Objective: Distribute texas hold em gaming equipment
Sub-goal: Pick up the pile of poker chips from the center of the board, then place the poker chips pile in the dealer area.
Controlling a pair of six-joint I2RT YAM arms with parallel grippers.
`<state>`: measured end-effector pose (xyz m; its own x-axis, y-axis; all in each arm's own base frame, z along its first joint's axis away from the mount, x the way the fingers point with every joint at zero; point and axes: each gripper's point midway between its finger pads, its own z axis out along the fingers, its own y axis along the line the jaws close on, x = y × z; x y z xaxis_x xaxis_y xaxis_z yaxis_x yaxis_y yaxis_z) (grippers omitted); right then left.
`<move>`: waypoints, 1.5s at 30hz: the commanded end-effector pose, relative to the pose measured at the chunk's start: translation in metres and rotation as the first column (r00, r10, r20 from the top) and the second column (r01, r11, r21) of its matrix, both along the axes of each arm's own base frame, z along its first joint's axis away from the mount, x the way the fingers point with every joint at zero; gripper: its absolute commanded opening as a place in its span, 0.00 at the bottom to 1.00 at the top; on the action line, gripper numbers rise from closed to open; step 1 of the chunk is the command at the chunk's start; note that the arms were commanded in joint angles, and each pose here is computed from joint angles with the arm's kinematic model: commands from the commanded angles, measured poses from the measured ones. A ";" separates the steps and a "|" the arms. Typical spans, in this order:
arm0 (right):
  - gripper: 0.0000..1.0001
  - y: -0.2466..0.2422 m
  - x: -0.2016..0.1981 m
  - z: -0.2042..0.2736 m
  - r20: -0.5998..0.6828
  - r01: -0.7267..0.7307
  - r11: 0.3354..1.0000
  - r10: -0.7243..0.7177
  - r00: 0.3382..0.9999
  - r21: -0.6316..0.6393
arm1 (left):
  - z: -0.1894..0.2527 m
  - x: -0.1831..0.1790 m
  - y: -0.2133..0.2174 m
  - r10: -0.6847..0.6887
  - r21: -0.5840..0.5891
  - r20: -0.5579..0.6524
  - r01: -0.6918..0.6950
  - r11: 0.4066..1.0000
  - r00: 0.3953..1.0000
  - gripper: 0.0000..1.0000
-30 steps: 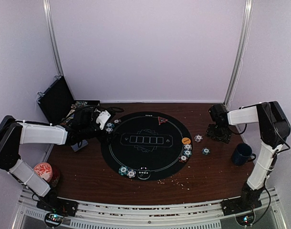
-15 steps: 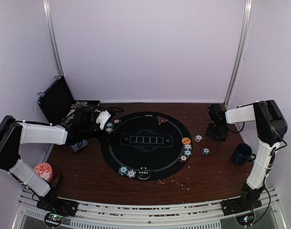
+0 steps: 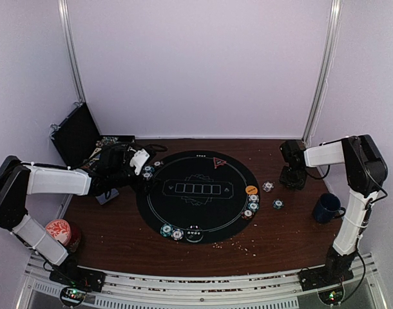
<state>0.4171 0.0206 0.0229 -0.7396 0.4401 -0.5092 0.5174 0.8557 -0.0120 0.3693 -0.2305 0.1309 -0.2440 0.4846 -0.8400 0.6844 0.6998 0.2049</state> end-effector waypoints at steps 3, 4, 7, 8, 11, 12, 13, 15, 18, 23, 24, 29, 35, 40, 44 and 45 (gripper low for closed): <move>0.44 -0.006 -0.001 0.000 0.000 0.016 1.000 -0.016 1.000 -0.013 | 0.014 0.011 -0.004 0.005 -0.030 0.037 -0.004 1.000 0.999 0.98; 0.44 -0.006 -0.001 0.001 0.002 0.017 1.000 -0.017 1.000 -0.014 | 0.014 0.011 -0.003 0.005 -0.029 0.038 -0.004 1.000 0.999 0.98; 0.36 -0.007 -0.001 0.003 0.007 0.019 1.000 -0.019 1.000 -0.022 | 0.014 0.011 -0.003 0.005 -0.029 0.038 -0.003 1.000 0.999 0.98; 0.35 -0.008 -0.001 0.004 0.009 0.020 1.000 -0.020 1.000 -0.022 | 0.013 0.011 -0.003 0.006 -0.029 0.036 -0.004 1.000 0.999 0.98; 0.32 -0.008 -0.002 0.007 0.016 0.024 0.999 -0.023 1.000 -0.032 | 0.014 0.011 -0.003 0.006 -0.028 0.038 -0.005 1.000 0.999 0.98; 0.31 -0.009 -0.001 0.009 0.021 0.025 0.999 -0.025 0.999 -0.036 | 0.013 0.011 -0.003 0.006 -0.027 0.037 -0.005 1.000 0.999 0.98; 0.31 -0.008 -0.001 0.011 0.026 0.024 0.999 -0.023 0.999 -0.039 | 0.014 0.011 -0.003 0.010 -0.028 0.038 -0.009 1.000 0.999 0.98; 0.31 -0.007 -0.001 0.019 0.042 0.022 0.999 -0.020 0.999 -0.048 | 0.014 0.012 -0.002 0.013 -0.027 0.040 -0.012 1.000 0.999 0.98; 0.31 0.003 0.000 0.030 0.069 0.001 0.998 0.003 0.998 -0.061 | 0.015 0.013 -0.001 0.026 -0.025 0.044 -0.025 0.999 0.999 0.98; 0.30 0.025 0.001 0.054 0.116 -0.049 0.995 0.059 0.992 -0.083 | 0.016 0.016 0.003 0.052 -0.021 0.052 -0.051 0.998 0.997 0.98; 0.30 0.030 0.001 0.060 0.128 -0.060 0.995 0.071 0.989 -0.084 | 0.017 0.017 0.004 0.055 -0.022 0.053 -0.054 0.998 0.997 0.98; 0.29 0.062 -0.002 0.088 0.191 -0.138 0.985 0.155 0.969 -0.100 | 0.019 0.023 0.012 0.093 -0.030 0.056 -0.091 0.995 0.994 0.98; 0.29 0.141 -0.020 0.124 0.265 -0.309 0.942 0.334 0.905 -0.130 | 0.026 0.038 0.037 0.185 -0.061 0.048 -0.182 0.981 0.982 0.98; 0.30 0.231 -0.043 0.139 0.304 -0.479 0.868 0.495 0.814 -0.130 | 0.031 0.047 0.053 0.247 -0.076 0.049 -0.242 0.967 0.968 0.98; 0.30 0.306 -0.066 0.132 0.293 -0.606 0.783 0.618 0.730 -0.143 | 0.033 0.051 0.062 0.283 -0.080 0.053 -0.279 0.957 0.958 0.98; 0.31 0.324 -0.072 0.129 0.288 -0.635 0.759 0.647 0.706 -0.147 | 0.033 0.052 0.065 0.293 -0.081 0.052 -0.288 0.954 0.955 0.98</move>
